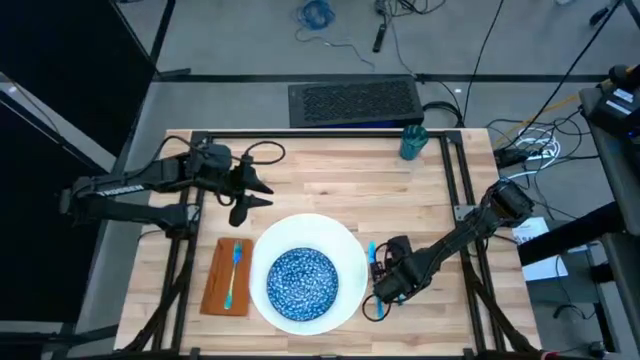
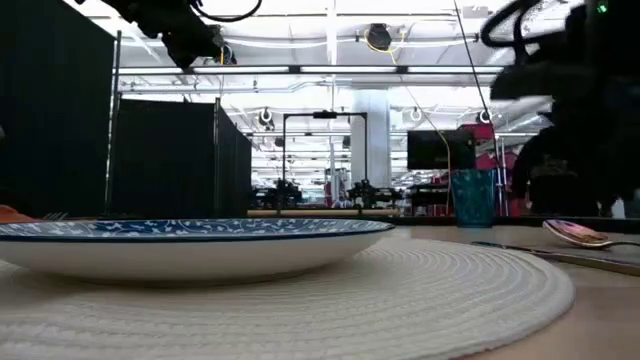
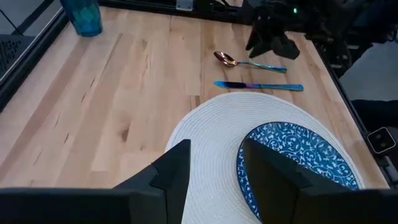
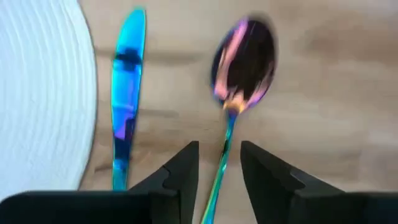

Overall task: Set table place
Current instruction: Put the blue cup on the top right of the white table mat

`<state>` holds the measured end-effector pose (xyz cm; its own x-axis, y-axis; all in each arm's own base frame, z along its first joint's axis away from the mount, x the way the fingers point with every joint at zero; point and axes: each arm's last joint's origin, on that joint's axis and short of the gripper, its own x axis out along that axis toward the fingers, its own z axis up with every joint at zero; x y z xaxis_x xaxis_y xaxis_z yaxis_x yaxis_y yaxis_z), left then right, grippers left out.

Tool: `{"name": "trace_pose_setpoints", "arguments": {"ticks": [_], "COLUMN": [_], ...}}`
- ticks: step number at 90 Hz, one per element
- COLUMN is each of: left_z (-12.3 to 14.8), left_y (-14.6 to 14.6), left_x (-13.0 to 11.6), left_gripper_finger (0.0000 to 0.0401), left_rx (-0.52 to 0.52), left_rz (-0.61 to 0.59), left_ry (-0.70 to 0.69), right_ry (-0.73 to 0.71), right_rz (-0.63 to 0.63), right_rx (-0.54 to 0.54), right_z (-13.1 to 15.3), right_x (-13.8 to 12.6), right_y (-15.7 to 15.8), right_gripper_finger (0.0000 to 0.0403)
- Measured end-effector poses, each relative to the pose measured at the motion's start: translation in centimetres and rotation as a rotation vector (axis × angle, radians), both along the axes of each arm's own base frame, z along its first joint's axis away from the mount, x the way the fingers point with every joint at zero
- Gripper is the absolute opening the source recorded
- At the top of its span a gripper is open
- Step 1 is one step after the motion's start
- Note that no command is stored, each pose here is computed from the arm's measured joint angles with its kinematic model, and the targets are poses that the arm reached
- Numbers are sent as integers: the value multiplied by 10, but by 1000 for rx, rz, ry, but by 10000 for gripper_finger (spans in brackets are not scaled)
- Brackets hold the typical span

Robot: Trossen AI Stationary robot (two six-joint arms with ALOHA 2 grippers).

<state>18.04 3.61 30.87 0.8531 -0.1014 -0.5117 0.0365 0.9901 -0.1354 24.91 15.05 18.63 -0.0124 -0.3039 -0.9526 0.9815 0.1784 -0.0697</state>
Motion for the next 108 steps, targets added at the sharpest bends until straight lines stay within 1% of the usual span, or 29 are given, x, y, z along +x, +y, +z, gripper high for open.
{"name": "trace_pose_setpoints", "arguments": {"ticks": [7, 17, 31, 37, 44, 51, 58, 67, 83, 97, 108], "left_z": [0, 0, 0, 0, 1, 2, 5, 10, 16, 23, 30], "left_y": [0, 0, 0, 0, 0, 0, 0, 0, 0, 2, 3], "left_x": [0, 0, 0, 0, 1, 1, 1, 1, 2, 5, 10], "left_gripper_finger": [134, 134, 134, 134, 134, 134, 134, 134, 134, 134, 134], "left_rx": [0, -1, -8, -16, -15, -17, -17, -27, -27, -4, 23], "left_rz": [0, 0, 5, 10, 10, 14, 15, 21, 26, 33, 50], "left_ry": [-1, -1, 0, 1, -8, -23, -25, -37, -76, -157, -237], "right_ry": [29, 91, 143, 169, 194, 176, 129, 56, 2, -63, -120], "right_rz": [6, 32, 79, 97, 122, 139, 162, 184, 178, 147, 121], "right_rx": [-55, -73, -71, -96, -134, -178, -231, -290, -303, -349, -367], "right_z": [3, 1, -2, -2, 5, 19, 39, 68, 112, 136, 146], "right_x": [-2, -3, 3, 6, 7, 6, 1, -12, -51, -79, -90], "right_y": [-5, -15, -33, -43, -60, -78, -96, -118, -166, -208, -244], "right_gripper_finger": [103, 91, 54, 36, 22, 20, 30, 52, 102, 134, 144]}}
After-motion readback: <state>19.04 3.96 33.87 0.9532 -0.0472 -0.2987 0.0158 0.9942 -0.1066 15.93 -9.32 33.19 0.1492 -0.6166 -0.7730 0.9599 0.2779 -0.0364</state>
